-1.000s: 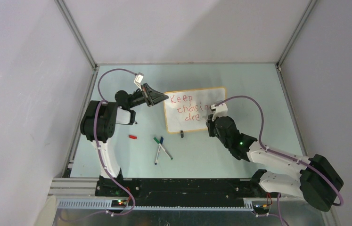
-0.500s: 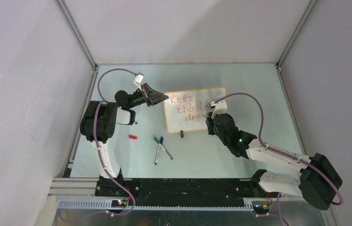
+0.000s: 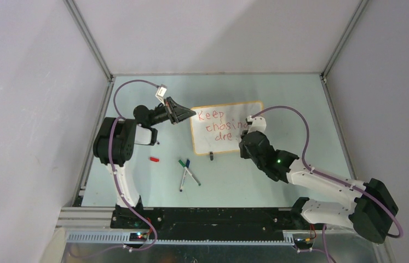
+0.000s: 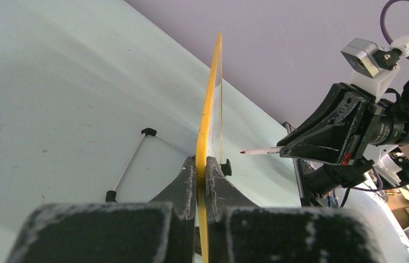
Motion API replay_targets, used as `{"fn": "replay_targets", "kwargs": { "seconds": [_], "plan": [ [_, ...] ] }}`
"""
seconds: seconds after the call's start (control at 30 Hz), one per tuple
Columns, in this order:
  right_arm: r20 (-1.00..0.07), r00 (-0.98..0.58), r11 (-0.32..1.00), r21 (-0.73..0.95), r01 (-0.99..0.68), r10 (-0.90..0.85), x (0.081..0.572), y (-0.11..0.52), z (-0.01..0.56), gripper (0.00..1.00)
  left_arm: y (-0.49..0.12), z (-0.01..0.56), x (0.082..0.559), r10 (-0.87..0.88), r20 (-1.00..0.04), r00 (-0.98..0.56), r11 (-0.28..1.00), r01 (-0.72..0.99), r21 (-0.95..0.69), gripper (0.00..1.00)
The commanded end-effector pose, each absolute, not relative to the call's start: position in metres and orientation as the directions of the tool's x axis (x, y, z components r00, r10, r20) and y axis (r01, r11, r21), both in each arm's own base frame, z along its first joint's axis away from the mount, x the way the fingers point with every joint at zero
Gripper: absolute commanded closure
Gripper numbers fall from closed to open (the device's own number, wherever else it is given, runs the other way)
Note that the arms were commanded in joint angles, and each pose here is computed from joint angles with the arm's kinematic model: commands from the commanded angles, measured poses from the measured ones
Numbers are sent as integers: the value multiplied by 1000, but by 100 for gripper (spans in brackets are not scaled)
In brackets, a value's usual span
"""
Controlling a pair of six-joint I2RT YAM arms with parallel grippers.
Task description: Write a sentence on the whiteboard
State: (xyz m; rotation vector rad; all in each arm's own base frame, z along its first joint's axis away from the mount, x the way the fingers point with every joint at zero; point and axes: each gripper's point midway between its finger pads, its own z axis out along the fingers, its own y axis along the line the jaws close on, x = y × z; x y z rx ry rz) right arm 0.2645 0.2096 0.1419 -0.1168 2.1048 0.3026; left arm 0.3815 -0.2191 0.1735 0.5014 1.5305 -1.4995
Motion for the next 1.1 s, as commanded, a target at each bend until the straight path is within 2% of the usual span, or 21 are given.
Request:
{"fn": "replay_targets", "kwargs": {
  "seconds": [0.0,0.17,0.33,0.53,0.7,1.07],
  "plan": [
    [-859,-494,968,218,-120,133,265,214,162,100,-221,183,372,-262,-876,-404,165,876,-454,100],
    [-843,-472,949,314,-39,260,262,214,169,100,-221,183,371,-262,-876,-405,165,876,-454,100],
    [-848,-445,944,329,-17,288,259,217,170,100,-221,183,371,-262,-876,-405,165,875,-454,100],
    [-839,-523,909,325,-262,150,251,243,179,100,-221,183,372,-262,-877,-403,166,876,-453,100],
    [-814,-568,938,283,-199,125,263,216,169,100,-221,183,371,-262,-877,-402,165,877,-451,100],
    [-808,-589,988,100,-121,9,277,222,158,100,-221,183,371,-261,-878,-401,165,878,-450,100]
  ]
}}
